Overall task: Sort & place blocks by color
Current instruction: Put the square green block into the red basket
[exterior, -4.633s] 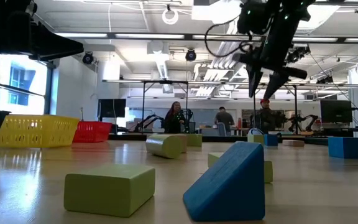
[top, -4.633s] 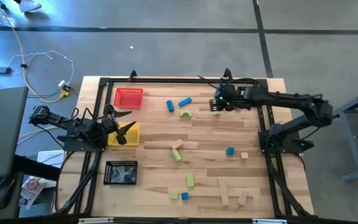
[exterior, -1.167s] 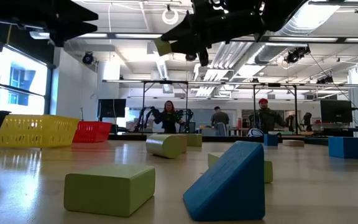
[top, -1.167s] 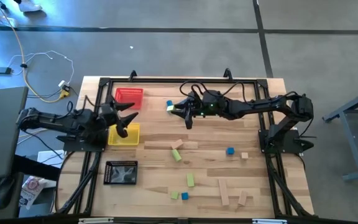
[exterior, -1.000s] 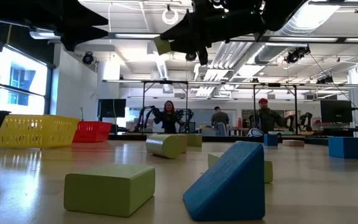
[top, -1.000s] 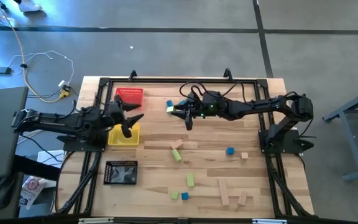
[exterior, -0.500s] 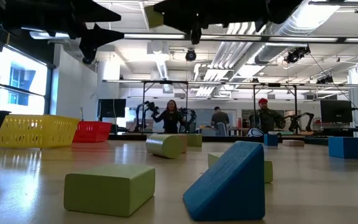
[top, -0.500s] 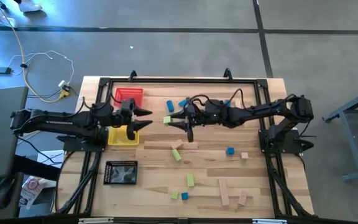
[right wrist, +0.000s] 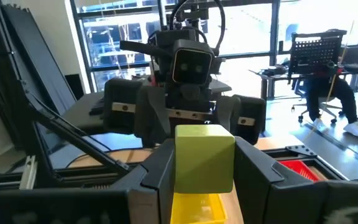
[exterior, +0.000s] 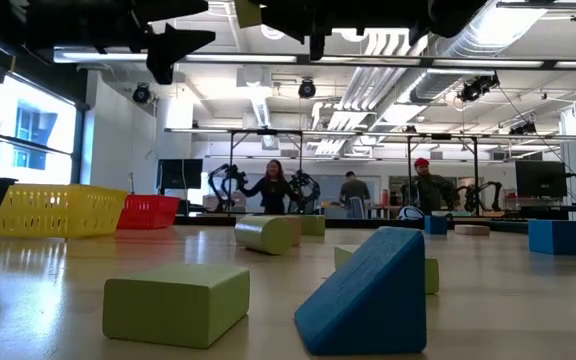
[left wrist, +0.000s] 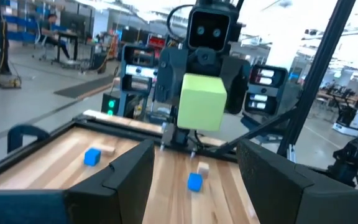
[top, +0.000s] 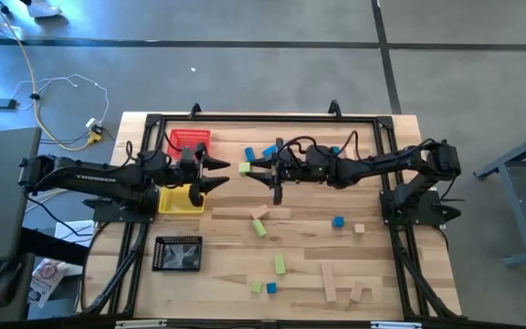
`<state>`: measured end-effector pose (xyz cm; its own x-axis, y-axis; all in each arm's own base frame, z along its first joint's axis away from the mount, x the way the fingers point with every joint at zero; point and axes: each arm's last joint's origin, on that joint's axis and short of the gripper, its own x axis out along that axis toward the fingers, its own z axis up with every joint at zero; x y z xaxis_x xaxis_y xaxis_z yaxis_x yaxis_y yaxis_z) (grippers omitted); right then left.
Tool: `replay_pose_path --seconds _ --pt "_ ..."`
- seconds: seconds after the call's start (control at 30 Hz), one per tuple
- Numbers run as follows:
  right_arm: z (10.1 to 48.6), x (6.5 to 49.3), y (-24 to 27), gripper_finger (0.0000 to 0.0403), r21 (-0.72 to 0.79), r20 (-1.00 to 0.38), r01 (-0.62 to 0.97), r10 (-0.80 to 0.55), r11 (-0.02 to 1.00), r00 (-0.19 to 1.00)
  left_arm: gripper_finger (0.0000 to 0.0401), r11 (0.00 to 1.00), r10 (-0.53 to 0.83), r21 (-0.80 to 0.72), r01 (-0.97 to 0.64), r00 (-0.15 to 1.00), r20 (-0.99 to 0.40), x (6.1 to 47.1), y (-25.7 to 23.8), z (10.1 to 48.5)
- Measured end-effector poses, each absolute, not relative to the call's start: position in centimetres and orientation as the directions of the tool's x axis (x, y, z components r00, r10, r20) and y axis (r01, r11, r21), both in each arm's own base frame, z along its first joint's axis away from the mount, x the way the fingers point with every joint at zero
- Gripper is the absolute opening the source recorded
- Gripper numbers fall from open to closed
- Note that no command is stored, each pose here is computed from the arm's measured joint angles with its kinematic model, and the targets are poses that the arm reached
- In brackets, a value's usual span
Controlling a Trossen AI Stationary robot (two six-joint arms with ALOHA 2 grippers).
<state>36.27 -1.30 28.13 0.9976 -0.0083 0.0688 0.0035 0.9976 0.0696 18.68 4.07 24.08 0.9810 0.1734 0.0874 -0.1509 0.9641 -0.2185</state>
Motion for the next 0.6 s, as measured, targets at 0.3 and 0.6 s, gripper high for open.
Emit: replay_pose_path --seconds 0.3,0.6 --pt "28.3 36.3 -1.3 0.0106 0.076 0.085 0.003 -0.009 0.997 0.996 0.0218 0.967 0.173 -0.211 -0.143 0.977 0.128 20.0 4.4 23.8" --pt "28.2 36.3 -1.3 0.0106 0.079 0.076 0.003 -0.009 0.997 0.997 0.0218 0.975 0.165 -0.164 -0.147 0.981 0.105 22.6 4.9 24.7"
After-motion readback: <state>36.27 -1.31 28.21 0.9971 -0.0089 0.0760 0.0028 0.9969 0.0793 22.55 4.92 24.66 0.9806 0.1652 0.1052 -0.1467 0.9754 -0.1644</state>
